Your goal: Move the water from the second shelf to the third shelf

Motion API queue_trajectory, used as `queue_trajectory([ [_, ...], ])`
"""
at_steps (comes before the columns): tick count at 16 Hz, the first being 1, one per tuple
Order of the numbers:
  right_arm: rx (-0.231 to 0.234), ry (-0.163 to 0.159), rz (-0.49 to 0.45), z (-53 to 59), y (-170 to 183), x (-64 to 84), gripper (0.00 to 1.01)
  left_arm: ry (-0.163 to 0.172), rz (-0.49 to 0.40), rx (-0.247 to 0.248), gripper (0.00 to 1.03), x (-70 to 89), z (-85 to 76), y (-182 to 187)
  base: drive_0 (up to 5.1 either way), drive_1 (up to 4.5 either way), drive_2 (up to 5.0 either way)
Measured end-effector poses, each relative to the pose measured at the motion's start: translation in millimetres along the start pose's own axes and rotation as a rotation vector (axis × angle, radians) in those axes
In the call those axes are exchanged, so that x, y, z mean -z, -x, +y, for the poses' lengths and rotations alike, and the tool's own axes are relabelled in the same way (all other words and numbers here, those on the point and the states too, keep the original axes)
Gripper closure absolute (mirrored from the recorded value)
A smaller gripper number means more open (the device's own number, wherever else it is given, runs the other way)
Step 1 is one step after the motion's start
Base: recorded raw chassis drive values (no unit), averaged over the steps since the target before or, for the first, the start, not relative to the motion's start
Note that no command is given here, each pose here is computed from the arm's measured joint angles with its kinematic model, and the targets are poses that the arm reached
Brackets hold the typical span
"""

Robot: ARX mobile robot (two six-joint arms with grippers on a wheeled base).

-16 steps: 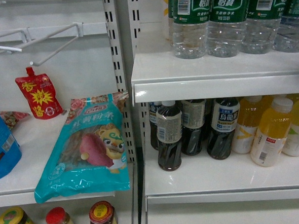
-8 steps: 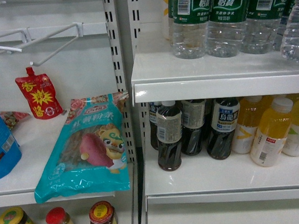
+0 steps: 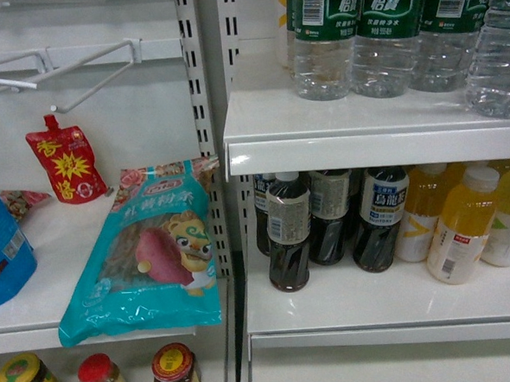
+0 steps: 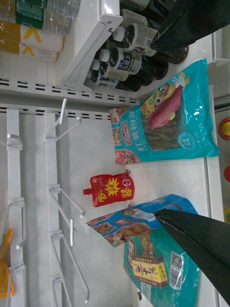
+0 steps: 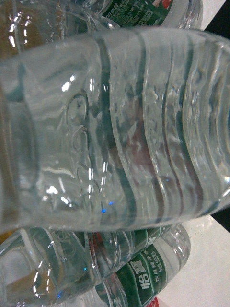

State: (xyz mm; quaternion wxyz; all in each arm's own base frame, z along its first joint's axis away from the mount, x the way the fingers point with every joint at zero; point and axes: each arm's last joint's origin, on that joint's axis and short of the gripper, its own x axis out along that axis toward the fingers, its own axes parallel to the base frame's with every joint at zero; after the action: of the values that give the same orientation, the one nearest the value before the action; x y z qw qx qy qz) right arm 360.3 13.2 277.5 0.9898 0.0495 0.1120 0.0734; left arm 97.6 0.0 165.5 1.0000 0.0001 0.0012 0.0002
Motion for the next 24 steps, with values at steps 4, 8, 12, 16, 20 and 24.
queue_trajectory([
  [4,-0.005,-0.024,0.000,1.6,-5.2,-1.1,0.59,0.000,0.000,0.000,0.05,0.0,0.0,0.0,0.0,0.00,0.0],
  [8,-0.022,-0.012,-0.002,11.0,-10.3,0.5,0.59,0.000,0.000,0.000,0.05,0.0,0.0,0.0,0.0,0.00,0.0],
  [12,-0.015,-0.007,-0.011,10.2,-12.2,1.2,0.59,0.000,0.000,0.000,0.05,0.0,0.0,0.0,0.0,0.00,0.0],
  [16,-0.015,-0.007,-0.011,10.2,-12.2,1.2,0.59,0.000,0.000,0.000,0.05,0.0,0.0,0.0,0.0,0.00,0.0],
  [20,-0.011,0.001,-0.013,9.9,-12.5,1.3,0.14,0.000,0.000,0.000,0.05,0.0,0.0,0.0,0.0,0.00,0.0],
  [24,-0.011,0.001,-0.012,10.1,-11.3,0.4,0.03,0.000,0.000,0.000,0.05,0.0,0.0,0.0,0.0,0.00,0.0],
])
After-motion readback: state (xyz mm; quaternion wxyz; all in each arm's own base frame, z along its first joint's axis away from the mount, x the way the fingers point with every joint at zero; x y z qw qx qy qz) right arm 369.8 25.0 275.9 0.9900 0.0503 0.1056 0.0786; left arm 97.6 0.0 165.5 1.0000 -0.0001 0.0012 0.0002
